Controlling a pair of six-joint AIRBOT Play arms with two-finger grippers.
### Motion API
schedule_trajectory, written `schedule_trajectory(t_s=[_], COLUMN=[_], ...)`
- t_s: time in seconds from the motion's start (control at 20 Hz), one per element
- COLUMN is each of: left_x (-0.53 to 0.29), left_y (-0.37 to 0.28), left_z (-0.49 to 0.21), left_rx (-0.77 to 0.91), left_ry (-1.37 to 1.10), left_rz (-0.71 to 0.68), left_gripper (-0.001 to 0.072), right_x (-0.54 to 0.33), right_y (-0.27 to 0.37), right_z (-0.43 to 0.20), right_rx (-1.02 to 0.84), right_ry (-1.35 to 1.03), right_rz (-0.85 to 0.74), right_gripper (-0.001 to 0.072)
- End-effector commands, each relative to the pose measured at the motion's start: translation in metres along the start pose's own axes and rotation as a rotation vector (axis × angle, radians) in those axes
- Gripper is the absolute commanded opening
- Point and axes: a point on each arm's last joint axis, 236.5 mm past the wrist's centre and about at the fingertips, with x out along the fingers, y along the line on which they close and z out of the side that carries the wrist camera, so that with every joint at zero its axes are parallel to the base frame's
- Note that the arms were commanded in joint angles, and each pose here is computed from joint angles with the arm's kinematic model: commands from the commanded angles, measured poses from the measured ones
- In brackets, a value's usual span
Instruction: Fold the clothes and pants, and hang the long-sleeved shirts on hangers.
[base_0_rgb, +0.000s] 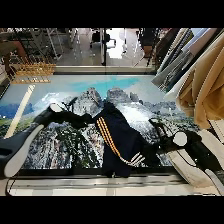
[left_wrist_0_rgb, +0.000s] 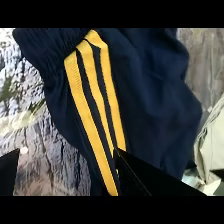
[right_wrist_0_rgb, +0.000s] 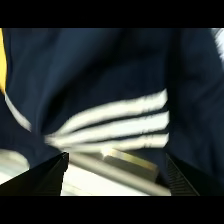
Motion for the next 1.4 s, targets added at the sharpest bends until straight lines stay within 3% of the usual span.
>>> schedule_trajectory(t_s=[0.0,0.2,0.3,0.45,0.5,0.6,0.9,1.15,1.35], left_x=[0.040,0.055,0.062,0.066,0.066,0.062,-0.030,-0.191,-0.349], left_y=[-0.002,-0.020,-0.017,-0.012,-0.015,-0.026,-0.077,-0.147,-0.215], left_z=[0.004,0.021,0.023,0.022,0.023,0.030,0.072,0.077,0.018], left_rx=[-0.042,-0.039,-0.066,-0.076,-0.081,-0.101,0.016,0.241,0.466], left_ry=[0.026,0.010,0.008,0.010,0.007,-0.013,-0.178,-0.403,-0.655], left_rz=[-0.050,-0.087,-0.084,-0.082,-0.092,-0.142,-0.289,-0.337,-0.314], left_gripper=[0.0601,0.0538,0.0392,0.0071,0.0010,0.0008,0.0004,0.0003,0.0006], right_x=[0.015,0.034,0.046,0.065,0.069,0.070,-0.022,-0.196,-0.362], right_y=[-0.001,-0.021,-0.025,-0.030,-0.032,-0.032,-0.012,0.064,0.122], right_z=[-0.022,-0.015,-0.016,-0.005,0.001,0.012,0.036,0.091,0.091], right_rx=[-0.008,0.002,0.016,0.024,0.023,0.028,-0.114,-0.159,-0.228], right_ry=[0.081,0.096,0.121,0.103,0.084,0.039,-0.102,-0.628,-1.099], right_rz=[0.015,-0.035,-0.034,-0.027,-0.027,-0.027,-0.087,-0.020,0.021], right_gripper=[0.0695,0.0701,0.0702,0.0678,0.0501,0.0029,0.0014,0.0014,0.0013])
